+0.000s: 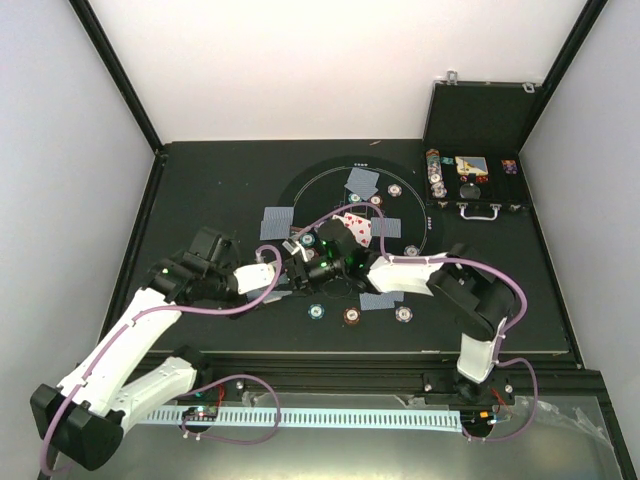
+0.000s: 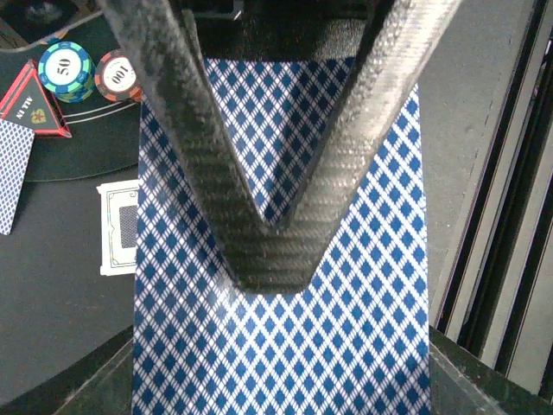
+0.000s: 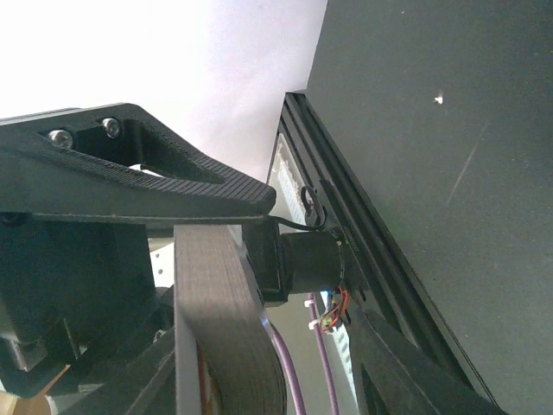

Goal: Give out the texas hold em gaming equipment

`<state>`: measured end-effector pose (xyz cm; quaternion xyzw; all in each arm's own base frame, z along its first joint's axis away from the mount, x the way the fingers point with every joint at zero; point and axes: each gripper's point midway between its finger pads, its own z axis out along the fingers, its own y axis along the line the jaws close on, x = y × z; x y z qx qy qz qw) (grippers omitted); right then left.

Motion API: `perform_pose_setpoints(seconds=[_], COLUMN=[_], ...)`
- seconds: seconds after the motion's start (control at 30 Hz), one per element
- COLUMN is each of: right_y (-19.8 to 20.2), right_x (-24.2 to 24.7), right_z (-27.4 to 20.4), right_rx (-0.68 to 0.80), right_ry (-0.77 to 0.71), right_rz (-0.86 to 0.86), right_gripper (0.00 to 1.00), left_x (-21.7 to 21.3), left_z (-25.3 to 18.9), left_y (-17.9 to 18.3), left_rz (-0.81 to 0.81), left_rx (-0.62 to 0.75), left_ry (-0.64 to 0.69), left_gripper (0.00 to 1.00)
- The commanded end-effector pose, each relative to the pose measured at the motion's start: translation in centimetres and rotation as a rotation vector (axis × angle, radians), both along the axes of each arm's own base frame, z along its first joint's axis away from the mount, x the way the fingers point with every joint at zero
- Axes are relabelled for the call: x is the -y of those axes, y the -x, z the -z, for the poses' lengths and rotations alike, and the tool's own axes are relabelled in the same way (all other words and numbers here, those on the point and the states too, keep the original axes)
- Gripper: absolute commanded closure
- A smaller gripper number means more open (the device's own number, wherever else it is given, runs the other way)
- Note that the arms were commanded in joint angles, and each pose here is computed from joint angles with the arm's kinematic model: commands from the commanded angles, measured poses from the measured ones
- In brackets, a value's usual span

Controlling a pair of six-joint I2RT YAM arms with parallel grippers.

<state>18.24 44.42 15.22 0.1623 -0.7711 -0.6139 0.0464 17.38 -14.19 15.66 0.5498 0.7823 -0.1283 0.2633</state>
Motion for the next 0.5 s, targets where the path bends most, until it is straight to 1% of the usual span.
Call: perform_pose_setpoints(seconds=[0.0, 0.27, 0.47], right_y=[-0.2, -0.5, -0.9], right_x=[1.3, 1.9, 2.9], right_z=[1.0, 0.7, 0.9], right_rx=[-0.006, 0.009, 0.03], right_ry=[0.044, 0.056, 0.082], right_rz=[0.031, 0.04, 0.052], right_gripper=[0.56, 0.68, 0.72], left_x=[0.6, 0.6, 0.4], left_z=[-1.7, -1.7, -1.5], left_y=[-1.0, -1.2, -1.2], left_rz=[-0.003, -0.002, -0.003], left_rx=[0.051, 0.062, 0.067], left_ry=[0.033, 0.032, 0.022], left_gripper=[0.94, 0.94, 0.95])
